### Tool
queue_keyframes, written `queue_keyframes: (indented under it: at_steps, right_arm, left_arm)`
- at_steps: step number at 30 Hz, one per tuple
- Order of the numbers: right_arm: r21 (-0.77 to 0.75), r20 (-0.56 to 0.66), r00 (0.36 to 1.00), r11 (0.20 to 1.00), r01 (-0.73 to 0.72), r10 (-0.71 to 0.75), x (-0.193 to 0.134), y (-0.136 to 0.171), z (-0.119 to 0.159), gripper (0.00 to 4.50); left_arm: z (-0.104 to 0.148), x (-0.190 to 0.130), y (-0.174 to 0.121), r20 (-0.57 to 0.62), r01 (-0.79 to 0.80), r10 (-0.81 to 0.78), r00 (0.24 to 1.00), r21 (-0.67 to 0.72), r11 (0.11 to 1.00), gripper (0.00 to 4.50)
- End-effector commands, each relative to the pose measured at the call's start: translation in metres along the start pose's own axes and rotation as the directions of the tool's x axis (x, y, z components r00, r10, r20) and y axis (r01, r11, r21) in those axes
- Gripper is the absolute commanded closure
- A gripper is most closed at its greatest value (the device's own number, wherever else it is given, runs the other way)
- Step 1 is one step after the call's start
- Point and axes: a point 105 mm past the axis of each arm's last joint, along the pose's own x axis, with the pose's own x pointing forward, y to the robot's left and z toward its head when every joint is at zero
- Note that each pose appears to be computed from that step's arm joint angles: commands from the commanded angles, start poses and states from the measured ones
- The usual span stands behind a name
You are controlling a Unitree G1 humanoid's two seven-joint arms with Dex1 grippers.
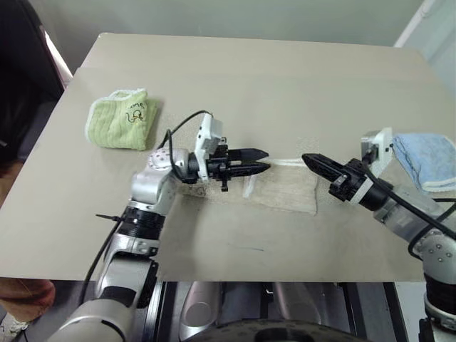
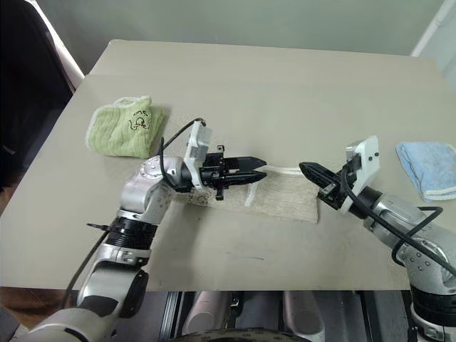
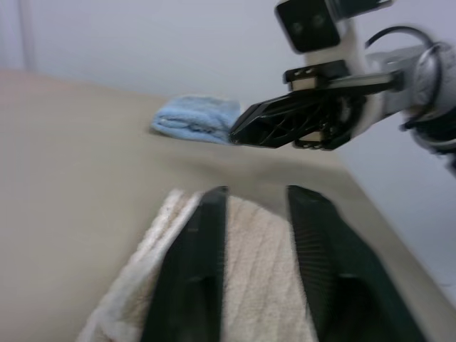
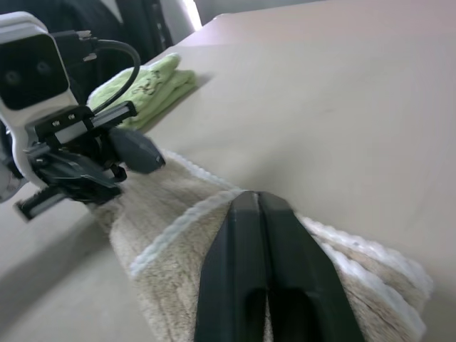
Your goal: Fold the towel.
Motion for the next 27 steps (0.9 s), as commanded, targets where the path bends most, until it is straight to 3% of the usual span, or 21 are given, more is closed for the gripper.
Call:
queue_keyframes:
  at_steps: [1,5,12,18,27]
  right_arm:
    - [-0.061,0.050,0.995,0.994,0.093,-0.090,0.006,-0.015,0.001,4.50]
    - [-0.037,0.047,0.987,0.987,0.153,-0.152,0.015,-0.029,-0.013,4.50]
    - [-0.108,-0.086,0.981,0.981,0.164,-0.173,0.012,-0.027,-0.059,4.50]
    - [-0.229,-0.210,0.931,0.941,0.249,-0.298,0.002,-0.051,-0.099,4.50]
    - [-0.266,-0.139,0.932,0.919,0.290,-0.334,0.001,-0.066,-0.086,4.50]
  left_arm:
    - [-0.014,0.017,0.007,-0.059,-0.057,0.063,0.996,0.093,0.994,4.48]
    - [-0.044,0.024,0.009,-0.148,-0.098,0.114,0.982,0.111,0.989,4.48]
    - [-0.061,0.019,0.004,-0.212,-0.118,0.137,0.968,0.101,0.988,4.48]
    - [-0.077,0.011,-0.008,-0.289,-0.113,0.131,0.948,0.077,0.991,4.48]
    - [-0.073,0.011,-0.012,-0.263,-0.111,0.109,0.959,0.009,0.994,4.48]
